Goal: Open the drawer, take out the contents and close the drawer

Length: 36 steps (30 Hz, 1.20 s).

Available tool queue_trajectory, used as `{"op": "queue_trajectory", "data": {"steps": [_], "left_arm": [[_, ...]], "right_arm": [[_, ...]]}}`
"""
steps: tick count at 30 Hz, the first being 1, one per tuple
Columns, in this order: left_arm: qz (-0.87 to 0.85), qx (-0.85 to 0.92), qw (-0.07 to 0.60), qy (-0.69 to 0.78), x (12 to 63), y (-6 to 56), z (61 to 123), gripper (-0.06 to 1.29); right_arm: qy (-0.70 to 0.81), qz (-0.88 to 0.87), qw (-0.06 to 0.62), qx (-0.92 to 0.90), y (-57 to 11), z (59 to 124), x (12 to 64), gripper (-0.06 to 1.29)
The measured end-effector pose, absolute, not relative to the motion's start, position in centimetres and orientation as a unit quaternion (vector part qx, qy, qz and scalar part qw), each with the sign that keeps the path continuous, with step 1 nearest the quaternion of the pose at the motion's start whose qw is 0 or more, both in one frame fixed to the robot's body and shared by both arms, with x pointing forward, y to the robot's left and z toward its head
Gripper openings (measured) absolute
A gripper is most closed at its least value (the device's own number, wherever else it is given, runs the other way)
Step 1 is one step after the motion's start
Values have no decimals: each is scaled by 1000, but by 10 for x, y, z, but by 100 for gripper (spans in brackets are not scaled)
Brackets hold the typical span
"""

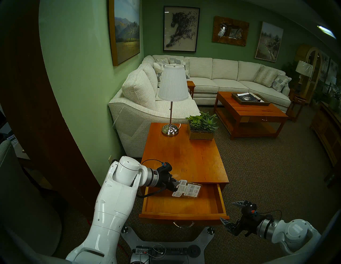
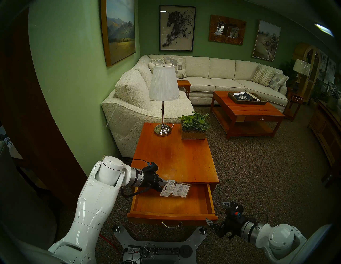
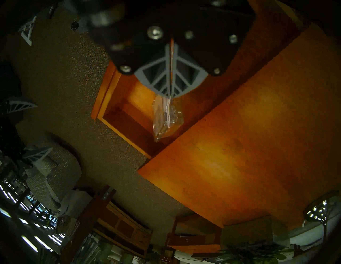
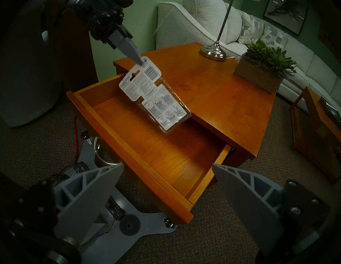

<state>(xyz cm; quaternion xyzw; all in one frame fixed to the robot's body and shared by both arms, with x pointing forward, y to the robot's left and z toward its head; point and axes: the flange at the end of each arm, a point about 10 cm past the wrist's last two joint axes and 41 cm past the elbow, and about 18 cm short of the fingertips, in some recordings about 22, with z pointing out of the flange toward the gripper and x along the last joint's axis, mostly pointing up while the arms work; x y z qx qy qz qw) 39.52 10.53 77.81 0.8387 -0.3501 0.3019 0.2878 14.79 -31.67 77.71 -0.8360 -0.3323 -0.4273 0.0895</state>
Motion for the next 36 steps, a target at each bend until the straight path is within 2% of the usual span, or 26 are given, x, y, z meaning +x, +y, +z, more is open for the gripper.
{"op": "queue_trajectory", "data": {"steps": [15,22,36], "left_arm": [[322,865,280,-264,437,104,802,-2],[306,877,291,-228,452,102,790,-2],[296,895,271,-195,475,105,763,-2]], "right_arm": [[-332,-427,89,-836,-317,777,148,125],[-332,-427,89,-836,-317,777,148,125],[-332,-427,89,-836,-317,777,148,125]]}}
